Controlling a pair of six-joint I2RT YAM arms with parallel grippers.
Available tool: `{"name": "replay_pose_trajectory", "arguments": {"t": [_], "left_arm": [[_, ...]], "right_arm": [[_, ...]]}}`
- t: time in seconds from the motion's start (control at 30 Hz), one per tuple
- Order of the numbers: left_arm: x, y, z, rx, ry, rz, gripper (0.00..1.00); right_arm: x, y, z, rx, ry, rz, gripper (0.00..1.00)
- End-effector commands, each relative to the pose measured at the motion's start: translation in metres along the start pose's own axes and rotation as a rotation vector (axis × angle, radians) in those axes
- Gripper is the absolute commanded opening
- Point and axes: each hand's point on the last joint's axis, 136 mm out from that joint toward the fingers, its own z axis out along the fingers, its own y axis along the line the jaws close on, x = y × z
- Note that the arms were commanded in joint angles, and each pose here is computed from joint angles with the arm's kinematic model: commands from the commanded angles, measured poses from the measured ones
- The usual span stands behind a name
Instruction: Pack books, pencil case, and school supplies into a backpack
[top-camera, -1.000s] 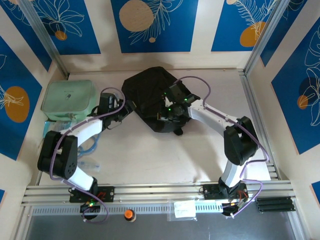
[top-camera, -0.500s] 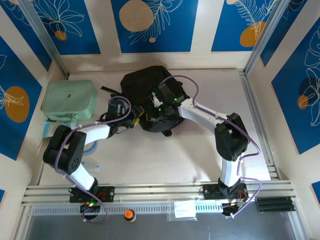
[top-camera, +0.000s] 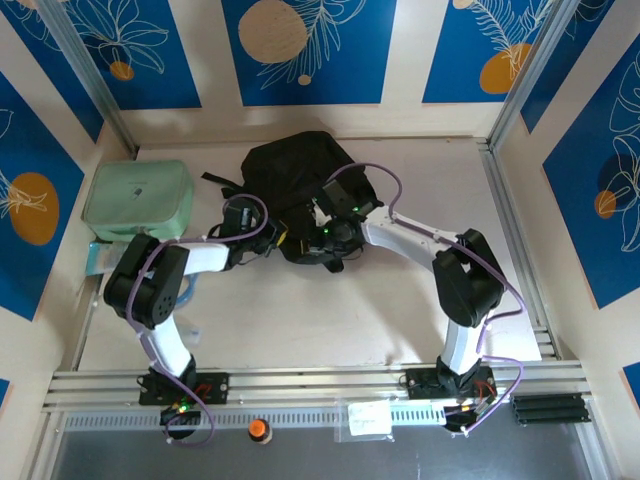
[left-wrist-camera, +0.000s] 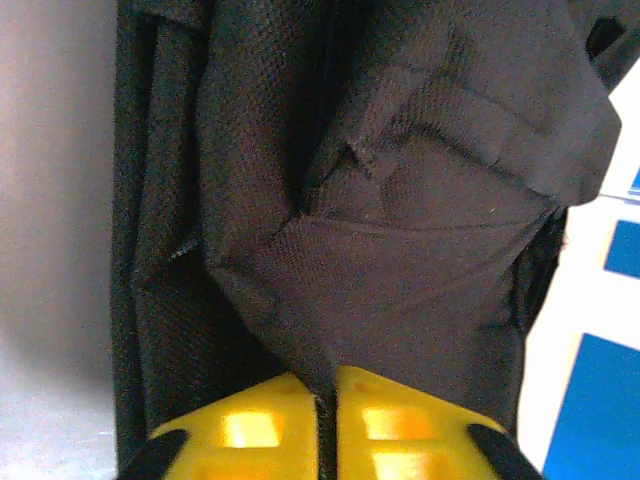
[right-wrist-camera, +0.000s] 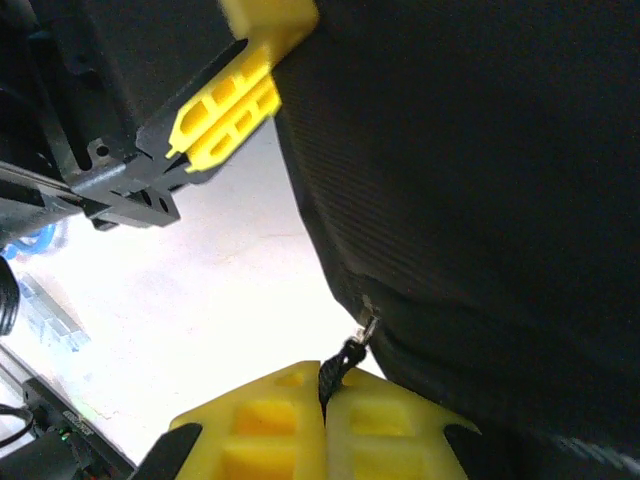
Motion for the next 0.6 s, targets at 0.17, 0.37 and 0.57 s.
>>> {"name": "replay_pose_trajectory", "arguments": {"t": [0.17,0.37,0.57], "left_arm": [[-0.025,0.019,0.007,-0.084,-0.07,0.041,0.0],[-0.032,0.021,0.005,-0.11,-0.075,0.075,0.0],[-0.037,0.017,0.003,-0.138,-0.057,0.141,0.0]], "right_arm": [[0.017,-0.043,-0.025,0.087,-0.038,0.101,0.0],[0.018,-0.071,-0.035,0.126,-0.072,0.201,0.0],[0.012,-0.101,-0.045,0.15,-0.112,0.317,0.0]]}}
